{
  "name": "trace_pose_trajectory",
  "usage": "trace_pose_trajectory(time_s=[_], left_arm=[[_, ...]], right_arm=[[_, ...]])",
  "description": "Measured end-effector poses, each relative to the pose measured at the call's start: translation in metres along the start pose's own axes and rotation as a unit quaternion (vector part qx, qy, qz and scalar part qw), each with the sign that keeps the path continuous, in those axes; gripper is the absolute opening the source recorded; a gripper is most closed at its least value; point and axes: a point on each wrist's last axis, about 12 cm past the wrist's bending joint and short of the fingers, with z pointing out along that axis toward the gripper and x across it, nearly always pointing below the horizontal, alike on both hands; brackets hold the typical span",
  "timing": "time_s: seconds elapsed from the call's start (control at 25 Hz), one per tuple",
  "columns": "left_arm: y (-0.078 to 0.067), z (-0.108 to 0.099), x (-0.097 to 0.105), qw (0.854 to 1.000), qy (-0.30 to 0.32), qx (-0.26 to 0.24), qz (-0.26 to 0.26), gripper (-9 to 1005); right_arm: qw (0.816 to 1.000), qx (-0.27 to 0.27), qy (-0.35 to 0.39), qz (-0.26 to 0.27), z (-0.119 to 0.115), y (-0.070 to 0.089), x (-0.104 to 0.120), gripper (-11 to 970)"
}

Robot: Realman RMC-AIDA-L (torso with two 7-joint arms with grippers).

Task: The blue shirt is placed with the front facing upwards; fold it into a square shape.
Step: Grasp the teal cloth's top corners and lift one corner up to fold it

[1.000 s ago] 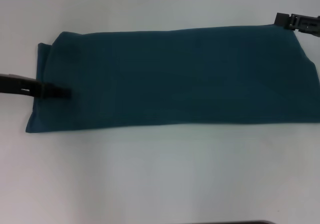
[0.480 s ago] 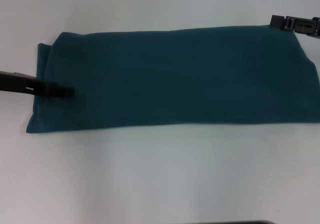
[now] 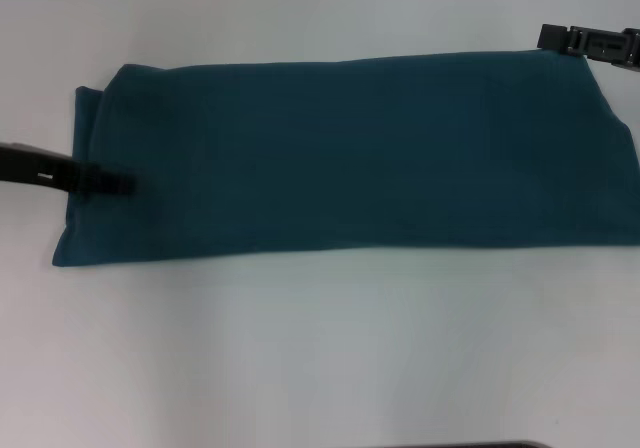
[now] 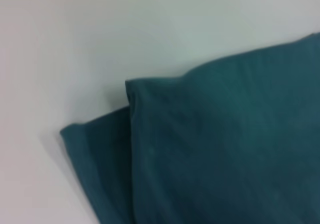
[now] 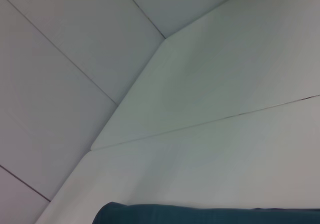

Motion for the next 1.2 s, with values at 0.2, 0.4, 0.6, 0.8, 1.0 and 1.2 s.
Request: trace_pose_trajectory(time_s=[0.2, 0.4, 0.6, 0.8, 1.0, 1.2], left_arm=[[0.002, 0.003, 0.005, 1.0, 0.011, -0.004, -0.004, 581], [0.002, 0.003, 0.006, 1.0, 0.012, -0.005, -0.005, 581], [0.0, -0.002, 0.002, 1.0, 0.008, -0.003, 0.0, 582], [-0.003, -0.016, -0.009, 1.0, 0.001, -0.01, -0.004, 582], [-0.007, -0.028, -0.019, 0.999, 0.006, -0.017, -0.037, 582], [-0.016, -0.032, -0.025, 0.997, 0.038, -0.029, -0.053, 582]], right_arm=[[1.0, 0.003, -0.001, 0.0, 0.0, -0.001, 0.0, 731], [1.0, 0.004, -0.002, 0.001, -0.001, -0.001, 0.001, 731], [1.0, 0.004, -0.003, 0.001, -0.001, -0.001, 0.0, 732], [1.0, 0.003, -0.005, 0.0, -0.003, -0.001, 0.0, 733], [1.0, 0.005, -0.005, -0.004, -0.004, -0.002, -0.002, 732], [1.0, 0.005, -0.005, -0.01, -0.005, -0.002, -0.003, 732]])
